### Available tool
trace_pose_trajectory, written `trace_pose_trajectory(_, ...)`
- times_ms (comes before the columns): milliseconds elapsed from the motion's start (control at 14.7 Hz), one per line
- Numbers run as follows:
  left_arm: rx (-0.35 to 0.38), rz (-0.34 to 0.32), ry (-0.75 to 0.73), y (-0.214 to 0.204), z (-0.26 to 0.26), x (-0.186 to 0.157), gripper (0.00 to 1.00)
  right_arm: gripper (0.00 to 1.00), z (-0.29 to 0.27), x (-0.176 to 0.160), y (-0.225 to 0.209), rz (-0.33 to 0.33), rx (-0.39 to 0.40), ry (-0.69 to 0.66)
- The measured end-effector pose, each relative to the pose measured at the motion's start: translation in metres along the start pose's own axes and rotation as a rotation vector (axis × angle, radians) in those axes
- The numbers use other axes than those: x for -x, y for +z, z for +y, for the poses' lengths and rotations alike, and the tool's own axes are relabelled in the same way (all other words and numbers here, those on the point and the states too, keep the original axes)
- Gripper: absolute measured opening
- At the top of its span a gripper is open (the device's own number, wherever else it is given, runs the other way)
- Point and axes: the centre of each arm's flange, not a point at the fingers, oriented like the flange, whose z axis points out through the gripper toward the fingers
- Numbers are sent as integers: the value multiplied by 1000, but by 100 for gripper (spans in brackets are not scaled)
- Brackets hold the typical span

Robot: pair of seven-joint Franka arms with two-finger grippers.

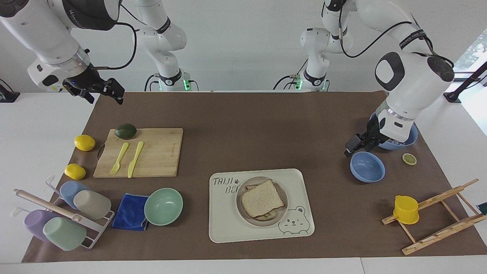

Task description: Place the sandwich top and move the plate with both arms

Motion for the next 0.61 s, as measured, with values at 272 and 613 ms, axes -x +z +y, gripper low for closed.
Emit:
trace_pose_trajectory(272, -78, -17, 100, -59, -30, 28, 100, 100, 0, 0, 0, 0, 0, 0)
trace_pose_trajectory(613, -148, -68, 193, -118, -49, 75, 100, 100, 0, 0, 0, 0, 0, 0)
